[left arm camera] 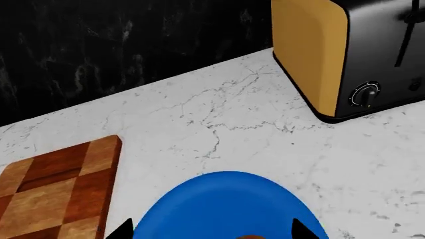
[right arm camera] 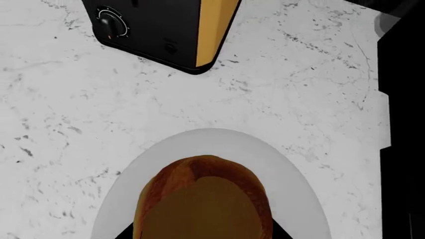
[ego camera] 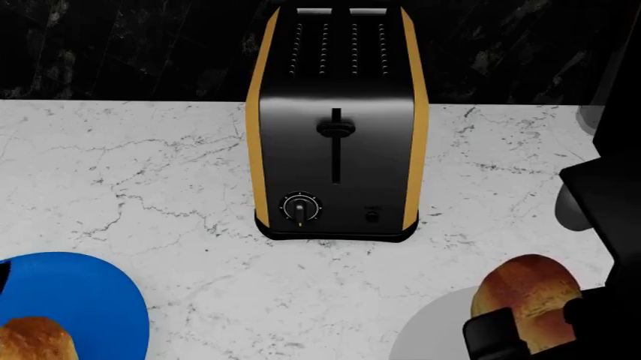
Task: Place all breads on the cutting board.
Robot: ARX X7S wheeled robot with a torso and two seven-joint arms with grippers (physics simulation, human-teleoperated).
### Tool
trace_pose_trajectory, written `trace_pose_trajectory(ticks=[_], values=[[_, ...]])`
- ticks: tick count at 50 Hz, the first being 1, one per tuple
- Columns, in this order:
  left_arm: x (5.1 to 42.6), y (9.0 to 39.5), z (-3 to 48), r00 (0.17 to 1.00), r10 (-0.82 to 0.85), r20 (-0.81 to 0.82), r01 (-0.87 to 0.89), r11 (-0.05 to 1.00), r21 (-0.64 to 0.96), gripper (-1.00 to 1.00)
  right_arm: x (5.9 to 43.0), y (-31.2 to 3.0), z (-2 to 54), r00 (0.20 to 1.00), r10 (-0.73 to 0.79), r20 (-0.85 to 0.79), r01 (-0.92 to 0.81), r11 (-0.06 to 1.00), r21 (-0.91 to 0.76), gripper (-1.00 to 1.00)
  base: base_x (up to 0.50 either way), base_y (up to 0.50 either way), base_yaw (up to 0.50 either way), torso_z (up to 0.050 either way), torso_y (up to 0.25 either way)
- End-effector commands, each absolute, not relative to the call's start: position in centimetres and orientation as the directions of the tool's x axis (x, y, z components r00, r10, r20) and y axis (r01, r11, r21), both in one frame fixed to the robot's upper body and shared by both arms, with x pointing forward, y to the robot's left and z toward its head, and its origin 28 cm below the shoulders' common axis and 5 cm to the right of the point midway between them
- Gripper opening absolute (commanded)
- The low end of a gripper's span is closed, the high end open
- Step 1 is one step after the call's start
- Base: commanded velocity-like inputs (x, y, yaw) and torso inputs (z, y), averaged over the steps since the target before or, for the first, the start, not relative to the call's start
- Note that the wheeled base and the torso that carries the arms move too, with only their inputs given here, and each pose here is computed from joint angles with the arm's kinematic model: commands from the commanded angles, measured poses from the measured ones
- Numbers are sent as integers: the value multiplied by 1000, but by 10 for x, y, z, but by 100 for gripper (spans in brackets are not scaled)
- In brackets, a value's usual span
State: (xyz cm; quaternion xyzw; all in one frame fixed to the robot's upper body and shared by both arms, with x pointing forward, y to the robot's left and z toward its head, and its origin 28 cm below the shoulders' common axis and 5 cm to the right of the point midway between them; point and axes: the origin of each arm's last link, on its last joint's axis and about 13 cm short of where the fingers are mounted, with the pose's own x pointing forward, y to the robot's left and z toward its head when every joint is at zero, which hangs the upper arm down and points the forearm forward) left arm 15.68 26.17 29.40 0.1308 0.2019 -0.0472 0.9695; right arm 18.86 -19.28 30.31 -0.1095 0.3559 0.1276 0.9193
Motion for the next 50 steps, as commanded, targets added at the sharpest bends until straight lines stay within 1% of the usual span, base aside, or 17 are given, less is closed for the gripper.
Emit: trace_pose_trajectory(ticks=[1,7,9,12,20,33,44,50], values=[[154,272,308,823,-133,-552,236,964,120,100,187,-194,304,714,164,-680,-330,936,-121,-100,0,0,0,0,0],[153,273,314,806,-177,-566,262,962,73,100,190,-193,303,713,168,-681,-333,935,-118,-100,0,0,0,0,0],[156,272,313,787,-211,-580,287,957,43,100,191,-193,301,710,173,-682,-340,933,-117,-100,0,0,0,0,0],[161,273,315,778,-223,-588,301,953,37,100,192,-193,300,709,165,-686,-338,933,-124,-100,0,0,0,0,0],[170,278,317,733,-176,-657,297,952,76,100,193,-193,299,702,170,-691,-345,931,-122,-100,0,0,0,0,0],[181,276,325,706,-141,-694,298,948,111,100,194,-192,301,696,179,-695,-360,925,-122,-100,0,0,0,0,0],[207,267,319,663,-136,-736,354,924,148,100,200,-191,294,687,180,-704,-360,926,-115,-100,0,0,0,0,0],[220,268,308,626,-141,-767,376,916,138,100,203,-189,291,682,190,-706,-367,924,-107,-100,0,0,0,0,0]])
